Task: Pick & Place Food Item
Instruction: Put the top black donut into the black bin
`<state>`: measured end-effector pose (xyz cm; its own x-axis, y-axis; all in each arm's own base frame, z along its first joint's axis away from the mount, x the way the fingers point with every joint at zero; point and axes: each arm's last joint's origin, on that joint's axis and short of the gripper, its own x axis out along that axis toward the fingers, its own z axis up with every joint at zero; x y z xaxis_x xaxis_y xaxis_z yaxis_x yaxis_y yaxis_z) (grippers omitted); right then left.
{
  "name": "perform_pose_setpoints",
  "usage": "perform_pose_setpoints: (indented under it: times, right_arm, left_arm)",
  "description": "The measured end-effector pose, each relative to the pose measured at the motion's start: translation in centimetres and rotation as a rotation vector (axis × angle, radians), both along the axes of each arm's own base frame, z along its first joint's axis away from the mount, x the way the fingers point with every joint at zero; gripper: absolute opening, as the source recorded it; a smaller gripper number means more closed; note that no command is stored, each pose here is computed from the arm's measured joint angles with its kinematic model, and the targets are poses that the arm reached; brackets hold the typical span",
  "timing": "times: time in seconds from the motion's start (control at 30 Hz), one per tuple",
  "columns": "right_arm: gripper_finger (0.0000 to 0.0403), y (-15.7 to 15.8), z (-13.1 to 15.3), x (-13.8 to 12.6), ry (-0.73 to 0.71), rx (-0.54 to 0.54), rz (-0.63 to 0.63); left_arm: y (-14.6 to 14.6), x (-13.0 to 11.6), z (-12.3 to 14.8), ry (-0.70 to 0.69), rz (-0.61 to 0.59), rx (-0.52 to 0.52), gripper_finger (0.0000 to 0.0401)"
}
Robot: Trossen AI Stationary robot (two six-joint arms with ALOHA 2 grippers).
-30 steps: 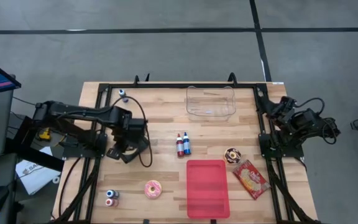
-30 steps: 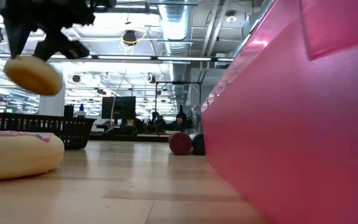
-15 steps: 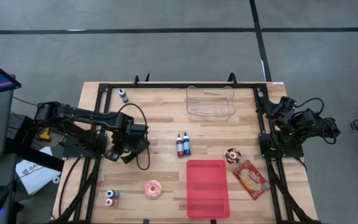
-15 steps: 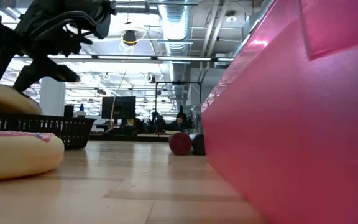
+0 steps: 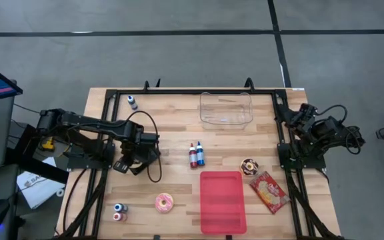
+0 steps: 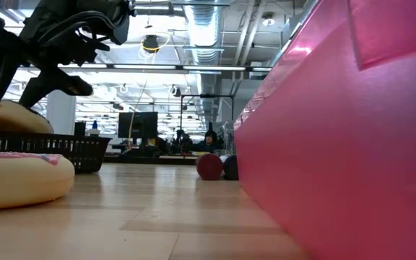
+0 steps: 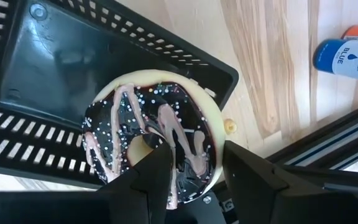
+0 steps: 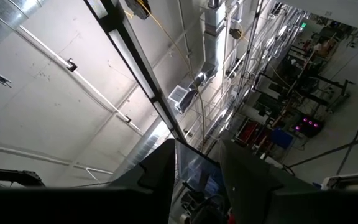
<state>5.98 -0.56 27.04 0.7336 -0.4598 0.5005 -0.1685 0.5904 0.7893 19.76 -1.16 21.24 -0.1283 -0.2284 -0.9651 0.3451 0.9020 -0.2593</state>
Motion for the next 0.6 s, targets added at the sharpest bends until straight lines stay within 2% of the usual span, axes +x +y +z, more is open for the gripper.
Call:
perform_pose_setpoints:
  times: [0.6]
  right_arm:
    - [0.0120, 0.02, -0.15, 0.11, 0.020, -0.004, 0.000]
  left_arm:
    - [-0.10, 0.09, 0.02, -0.004, 0.024, -0.031, 0.0136]
